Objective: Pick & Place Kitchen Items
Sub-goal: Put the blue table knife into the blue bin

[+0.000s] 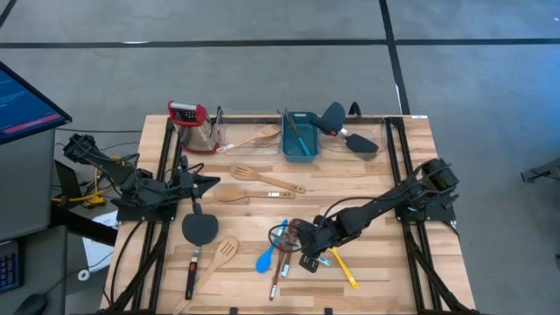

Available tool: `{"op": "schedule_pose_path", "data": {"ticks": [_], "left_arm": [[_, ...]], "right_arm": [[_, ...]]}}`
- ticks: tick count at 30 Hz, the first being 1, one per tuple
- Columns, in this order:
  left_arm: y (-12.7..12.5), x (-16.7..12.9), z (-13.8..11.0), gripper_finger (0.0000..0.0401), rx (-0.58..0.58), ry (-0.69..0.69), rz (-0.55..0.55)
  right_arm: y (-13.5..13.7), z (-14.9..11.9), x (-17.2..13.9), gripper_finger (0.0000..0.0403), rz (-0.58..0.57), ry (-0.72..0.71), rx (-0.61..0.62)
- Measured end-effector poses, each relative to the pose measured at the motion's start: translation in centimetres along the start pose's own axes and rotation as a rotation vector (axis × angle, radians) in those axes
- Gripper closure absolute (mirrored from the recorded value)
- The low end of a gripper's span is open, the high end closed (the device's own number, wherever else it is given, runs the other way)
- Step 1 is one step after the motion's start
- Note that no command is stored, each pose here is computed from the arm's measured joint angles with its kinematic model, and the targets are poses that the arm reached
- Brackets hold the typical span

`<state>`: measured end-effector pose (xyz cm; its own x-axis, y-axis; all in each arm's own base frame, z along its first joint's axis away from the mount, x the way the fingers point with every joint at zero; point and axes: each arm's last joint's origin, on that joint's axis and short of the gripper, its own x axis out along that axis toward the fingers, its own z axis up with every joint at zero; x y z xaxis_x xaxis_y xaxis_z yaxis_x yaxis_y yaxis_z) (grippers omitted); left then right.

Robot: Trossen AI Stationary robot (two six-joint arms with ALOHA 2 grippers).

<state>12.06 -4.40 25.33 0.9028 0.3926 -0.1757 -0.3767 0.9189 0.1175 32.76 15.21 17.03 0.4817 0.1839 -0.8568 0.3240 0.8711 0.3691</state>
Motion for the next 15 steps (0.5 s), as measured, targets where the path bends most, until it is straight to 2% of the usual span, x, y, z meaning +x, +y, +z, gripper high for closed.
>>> {"op": "schedule_pose_path", "data": {"ticks": [15], "left_arm": [[0.0, 0.0, 0.0, 0.0397, 0.0, 0.0, 0.0]], "right_arm": [[-0.3, 3.1, -7.8, 0.0388, -0.038, -0.353, -0.072]]}}
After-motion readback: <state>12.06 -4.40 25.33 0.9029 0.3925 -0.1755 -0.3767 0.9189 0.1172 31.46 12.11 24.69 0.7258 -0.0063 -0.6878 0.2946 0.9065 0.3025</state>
